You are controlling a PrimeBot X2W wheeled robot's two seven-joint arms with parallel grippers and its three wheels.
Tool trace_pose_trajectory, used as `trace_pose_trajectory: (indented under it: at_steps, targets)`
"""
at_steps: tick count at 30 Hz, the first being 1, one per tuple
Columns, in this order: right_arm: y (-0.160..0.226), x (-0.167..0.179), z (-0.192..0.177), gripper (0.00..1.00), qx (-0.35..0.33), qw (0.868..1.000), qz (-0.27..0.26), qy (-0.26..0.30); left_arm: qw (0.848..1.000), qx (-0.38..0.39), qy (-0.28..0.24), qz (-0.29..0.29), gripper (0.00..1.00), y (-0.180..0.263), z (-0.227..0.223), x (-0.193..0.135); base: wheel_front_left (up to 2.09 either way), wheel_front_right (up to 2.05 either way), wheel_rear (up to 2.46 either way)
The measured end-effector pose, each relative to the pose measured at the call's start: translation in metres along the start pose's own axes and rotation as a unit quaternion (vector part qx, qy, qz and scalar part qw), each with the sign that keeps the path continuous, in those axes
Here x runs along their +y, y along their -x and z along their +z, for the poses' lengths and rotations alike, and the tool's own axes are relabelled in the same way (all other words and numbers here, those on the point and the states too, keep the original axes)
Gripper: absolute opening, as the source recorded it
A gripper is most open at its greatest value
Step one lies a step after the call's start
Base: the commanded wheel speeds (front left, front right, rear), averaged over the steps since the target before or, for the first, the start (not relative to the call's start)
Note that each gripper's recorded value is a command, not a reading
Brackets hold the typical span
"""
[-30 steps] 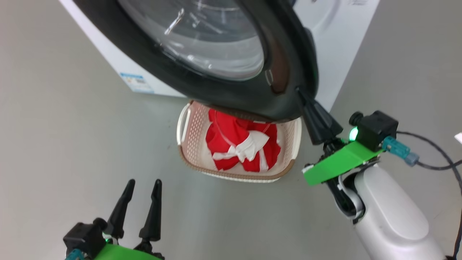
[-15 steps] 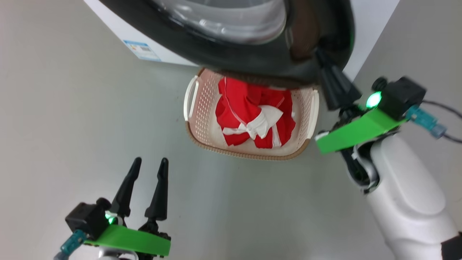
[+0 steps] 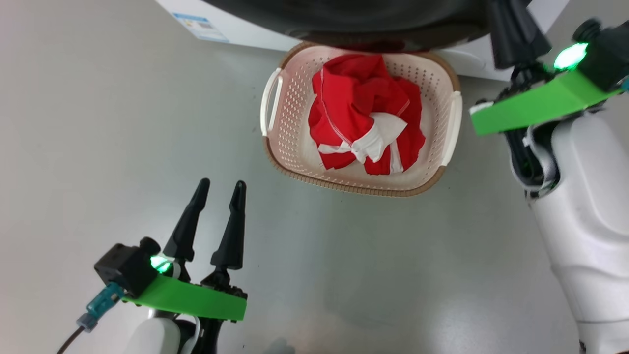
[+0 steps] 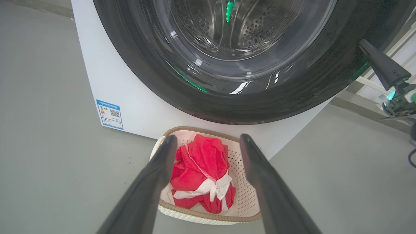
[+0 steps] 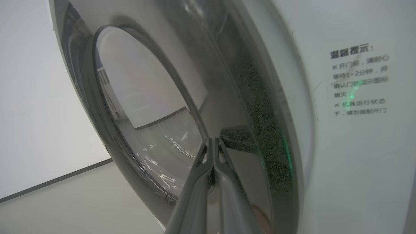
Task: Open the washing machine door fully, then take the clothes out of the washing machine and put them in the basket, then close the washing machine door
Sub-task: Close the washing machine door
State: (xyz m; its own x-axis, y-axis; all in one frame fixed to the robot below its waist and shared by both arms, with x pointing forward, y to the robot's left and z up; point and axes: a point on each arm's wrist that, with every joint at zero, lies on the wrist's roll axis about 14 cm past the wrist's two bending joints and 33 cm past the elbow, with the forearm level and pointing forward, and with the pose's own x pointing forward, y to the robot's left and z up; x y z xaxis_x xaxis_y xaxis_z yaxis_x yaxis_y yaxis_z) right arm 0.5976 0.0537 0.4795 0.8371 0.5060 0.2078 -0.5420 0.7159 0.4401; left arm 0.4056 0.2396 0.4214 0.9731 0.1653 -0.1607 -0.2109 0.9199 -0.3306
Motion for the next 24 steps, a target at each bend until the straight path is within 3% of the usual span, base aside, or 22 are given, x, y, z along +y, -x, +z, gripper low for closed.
trace_pose_trajectory:
  at_steps: [13,24]
  targets:
    - [-0.030,-0.019,0.000,0.00,-0.031,0.999,-0.013,-0.021,1.000,0.005,-0.003,0.014,1.00,-0.010,-0.005,0.010,0.00,0.00,0.00]
    - [-0.030,-0.009,0.009,0.00,-0.035,0.999,-0.001,-0.014,1.000,-0.005,0.002,0.002,1.00,-0.015,0.001,0.002,0.00,0.00,0.00]
